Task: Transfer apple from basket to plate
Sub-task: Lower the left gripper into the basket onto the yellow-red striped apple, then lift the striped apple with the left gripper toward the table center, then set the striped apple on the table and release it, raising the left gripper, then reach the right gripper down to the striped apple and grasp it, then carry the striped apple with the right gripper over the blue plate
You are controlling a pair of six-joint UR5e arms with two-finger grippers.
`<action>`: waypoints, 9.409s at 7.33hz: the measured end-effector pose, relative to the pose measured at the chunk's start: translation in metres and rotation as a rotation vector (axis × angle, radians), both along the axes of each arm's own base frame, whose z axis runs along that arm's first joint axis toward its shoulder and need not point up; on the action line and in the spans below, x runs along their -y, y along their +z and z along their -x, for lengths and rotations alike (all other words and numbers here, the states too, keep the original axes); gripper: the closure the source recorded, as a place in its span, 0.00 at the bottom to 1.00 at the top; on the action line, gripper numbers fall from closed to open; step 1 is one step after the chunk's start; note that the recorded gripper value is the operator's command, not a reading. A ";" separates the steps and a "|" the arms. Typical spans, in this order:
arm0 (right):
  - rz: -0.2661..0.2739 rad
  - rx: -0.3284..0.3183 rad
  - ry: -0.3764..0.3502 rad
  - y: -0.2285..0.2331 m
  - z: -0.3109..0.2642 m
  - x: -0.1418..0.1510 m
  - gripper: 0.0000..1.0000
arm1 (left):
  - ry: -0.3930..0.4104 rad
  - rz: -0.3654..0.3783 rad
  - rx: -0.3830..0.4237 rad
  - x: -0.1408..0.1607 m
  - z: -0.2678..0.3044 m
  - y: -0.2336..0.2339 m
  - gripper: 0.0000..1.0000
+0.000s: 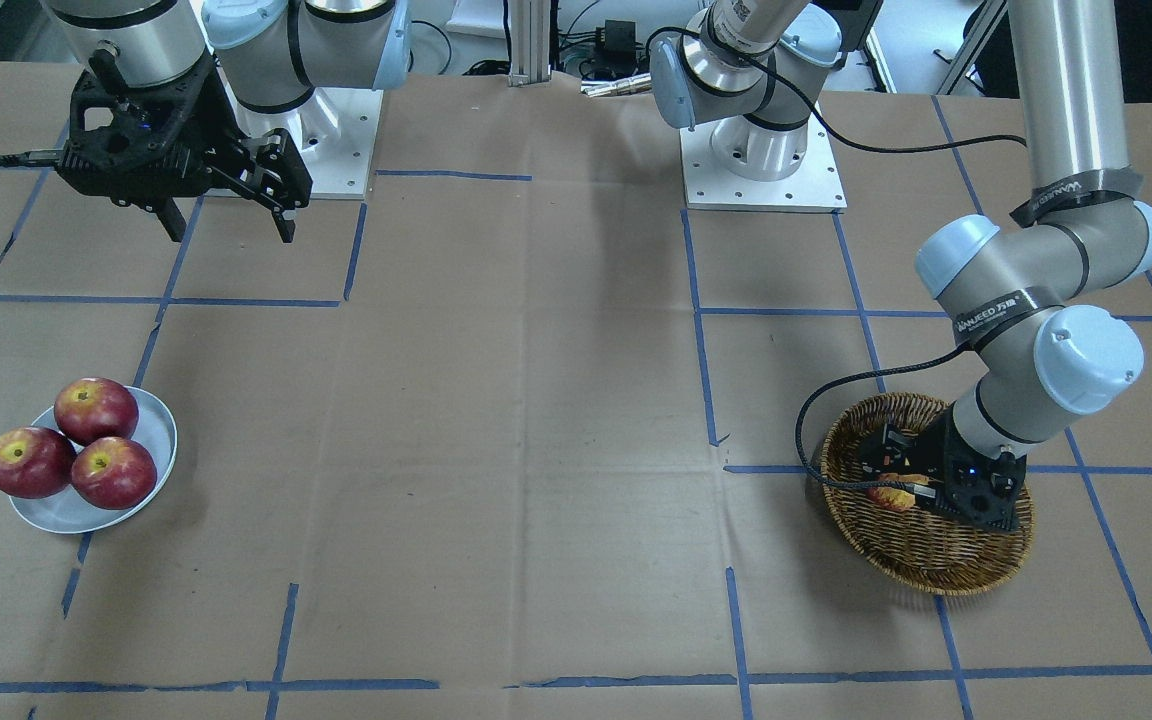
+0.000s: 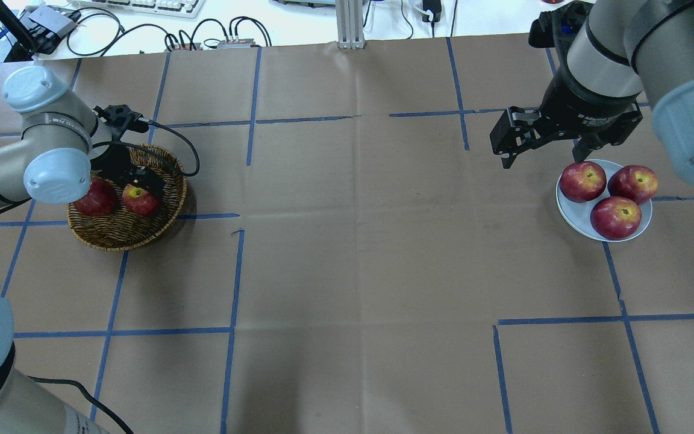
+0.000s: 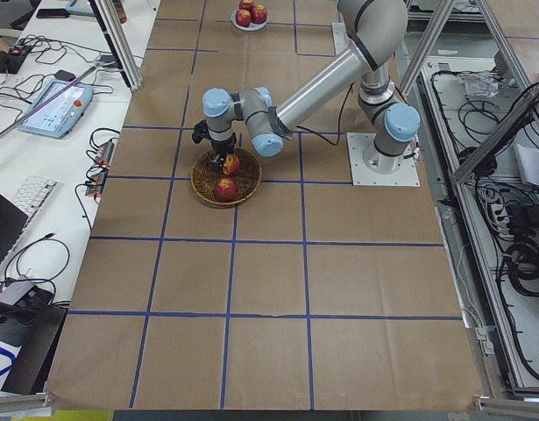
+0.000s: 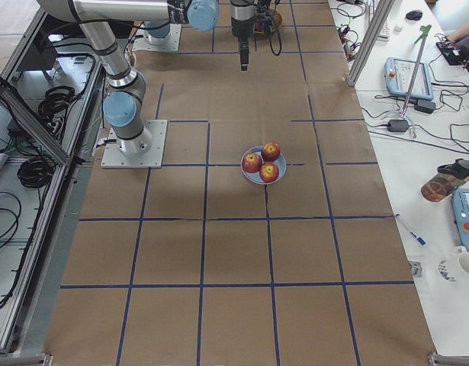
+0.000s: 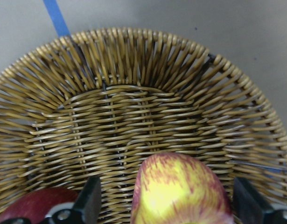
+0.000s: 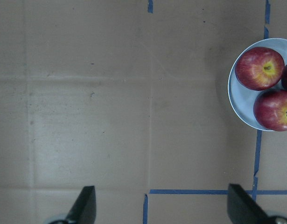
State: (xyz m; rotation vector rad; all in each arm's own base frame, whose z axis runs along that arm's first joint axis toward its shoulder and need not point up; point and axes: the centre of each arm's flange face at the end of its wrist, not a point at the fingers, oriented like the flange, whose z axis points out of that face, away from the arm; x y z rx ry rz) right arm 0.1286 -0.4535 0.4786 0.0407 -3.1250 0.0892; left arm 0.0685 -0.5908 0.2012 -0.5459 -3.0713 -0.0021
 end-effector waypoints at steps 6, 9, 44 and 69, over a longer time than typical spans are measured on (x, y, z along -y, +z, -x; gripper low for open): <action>0.000 0.000 0.000 0.000 0.000 0.000 0.00 | 0.057 -0.017 -0.005 -0.010 0.003 -0.008 0.78; 0.000 0.000 0.000 0.000 0.000 0.000 0.00 | 0.092 0.018 0.012 -0.006 0.012 0.019 0.90; 0.067 0.030 -0.082 -0.076 -0.136 0.050 0.00 | 0.232 0.013 -0.010 -0.152 0.251 0.298 0.01; 0.037 -0.078 0.048 -0.161 0.152 0.077 0.34 | 0.158 -0.059 -0.006 -0.153 0.208 0.283 0.01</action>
